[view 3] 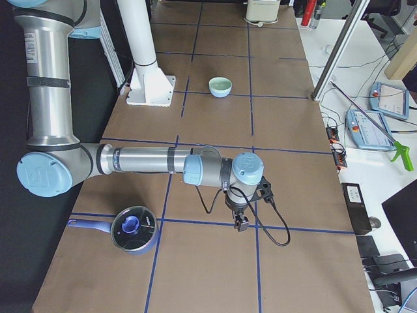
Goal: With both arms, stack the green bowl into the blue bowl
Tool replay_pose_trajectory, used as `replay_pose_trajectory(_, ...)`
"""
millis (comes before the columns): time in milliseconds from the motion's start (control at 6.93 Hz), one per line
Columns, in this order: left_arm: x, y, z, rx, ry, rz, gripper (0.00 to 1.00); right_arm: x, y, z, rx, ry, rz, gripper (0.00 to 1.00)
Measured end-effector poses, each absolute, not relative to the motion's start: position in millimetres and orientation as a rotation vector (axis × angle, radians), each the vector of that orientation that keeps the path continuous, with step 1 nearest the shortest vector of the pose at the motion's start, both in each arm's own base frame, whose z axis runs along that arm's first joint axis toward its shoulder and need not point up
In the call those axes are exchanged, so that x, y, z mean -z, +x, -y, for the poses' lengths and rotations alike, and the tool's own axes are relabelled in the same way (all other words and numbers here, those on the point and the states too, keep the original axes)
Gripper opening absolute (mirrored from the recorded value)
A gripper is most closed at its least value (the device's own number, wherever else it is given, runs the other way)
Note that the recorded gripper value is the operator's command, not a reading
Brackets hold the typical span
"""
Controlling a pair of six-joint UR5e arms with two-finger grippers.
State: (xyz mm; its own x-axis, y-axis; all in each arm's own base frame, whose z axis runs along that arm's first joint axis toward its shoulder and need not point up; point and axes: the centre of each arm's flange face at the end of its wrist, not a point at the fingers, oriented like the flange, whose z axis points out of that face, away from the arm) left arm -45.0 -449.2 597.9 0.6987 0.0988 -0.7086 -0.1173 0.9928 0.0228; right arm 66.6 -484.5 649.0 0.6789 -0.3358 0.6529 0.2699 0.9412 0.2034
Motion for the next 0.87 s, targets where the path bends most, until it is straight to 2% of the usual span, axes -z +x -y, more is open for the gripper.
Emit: replay_pose_trajectory(866,-598,-43,432,-0.123,-0.018,-0.829,1.0,-649,61,483,0.058,-0.018,0.778,1.0)
